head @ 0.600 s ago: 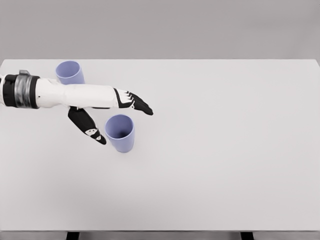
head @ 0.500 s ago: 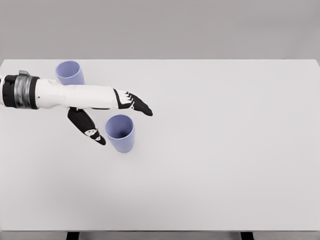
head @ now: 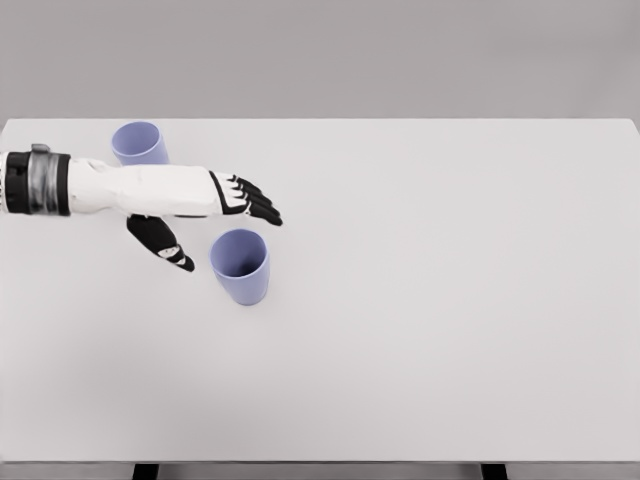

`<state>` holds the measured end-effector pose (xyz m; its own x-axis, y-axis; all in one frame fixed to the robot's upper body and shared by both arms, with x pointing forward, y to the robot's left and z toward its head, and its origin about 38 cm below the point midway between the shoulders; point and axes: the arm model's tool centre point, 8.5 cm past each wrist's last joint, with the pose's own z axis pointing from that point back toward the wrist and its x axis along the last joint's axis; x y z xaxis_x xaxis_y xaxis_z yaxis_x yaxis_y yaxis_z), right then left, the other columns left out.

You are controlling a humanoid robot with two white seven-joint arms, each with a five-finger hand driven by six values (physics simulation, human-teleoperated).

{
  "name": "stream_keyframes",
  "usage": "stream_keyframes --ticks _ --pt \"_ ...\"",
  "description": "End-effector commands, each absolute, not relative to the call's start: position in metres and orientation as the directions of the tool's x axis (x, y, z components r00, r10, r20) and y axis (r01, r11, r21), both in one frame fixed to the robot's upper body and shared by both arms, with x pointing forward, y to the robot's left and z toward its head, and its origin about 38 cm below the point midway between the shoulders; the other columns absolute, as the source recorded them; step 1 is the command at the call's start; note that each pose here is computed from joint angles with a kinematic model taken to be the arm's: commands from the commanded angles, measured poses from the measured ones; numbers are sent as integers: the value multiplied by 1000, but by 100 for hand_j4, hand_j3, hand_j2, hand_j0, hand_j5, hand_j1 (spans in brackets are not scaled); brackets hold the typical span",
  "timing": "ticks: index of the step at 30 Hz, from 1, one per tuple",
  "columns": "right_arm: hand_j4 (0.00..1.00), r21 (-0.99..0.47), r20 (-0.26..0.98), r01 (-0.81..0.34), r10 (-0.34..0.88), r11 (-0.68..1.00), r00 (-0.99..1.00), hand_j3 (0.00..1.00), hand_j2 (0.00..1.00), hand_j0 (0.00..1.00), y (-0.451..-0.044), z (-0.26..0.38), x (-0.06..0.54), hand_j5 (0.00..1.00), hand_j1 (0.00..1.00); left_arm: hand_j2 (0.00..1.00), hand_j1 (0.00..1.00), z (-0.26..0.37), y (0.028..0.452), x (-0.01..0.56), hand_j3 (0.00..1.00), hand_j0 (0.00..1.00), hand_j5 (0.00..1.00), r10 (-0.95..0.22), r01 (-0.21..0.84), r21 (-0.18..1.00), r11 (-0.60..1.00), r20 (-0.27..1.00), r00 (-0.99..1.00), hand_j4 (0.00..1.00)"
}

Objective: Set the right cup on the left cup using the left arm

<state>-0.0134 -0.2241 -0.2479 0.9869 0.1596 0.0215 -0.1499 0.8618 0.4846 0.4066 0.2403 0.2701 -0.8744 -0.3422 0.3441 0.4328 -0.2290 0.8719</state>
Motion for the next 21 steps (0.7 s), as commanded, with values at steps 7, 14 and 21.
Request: stream_keyframes --ticks 7,14,21 --pt "100 485 22 -151 160 861 987 100 100 100 -224 -248 -14 100 100 100 100 245 222 419 100 100 100 -336 454 861 -227 368 -867 100" --pt "100 484 22 -151 160 862 987 100 100 100 -224 -248 -13 100 100 100 100 229 236 427 100 100 100 -390 469 855 -222 363 -846 100" --pt "100 484 22 -151 160 862 987 100 100 100 -224 -248 -13 100 100 100 100 222 239 431 100 100 100 -409 466 855 -230 349 -843 100"
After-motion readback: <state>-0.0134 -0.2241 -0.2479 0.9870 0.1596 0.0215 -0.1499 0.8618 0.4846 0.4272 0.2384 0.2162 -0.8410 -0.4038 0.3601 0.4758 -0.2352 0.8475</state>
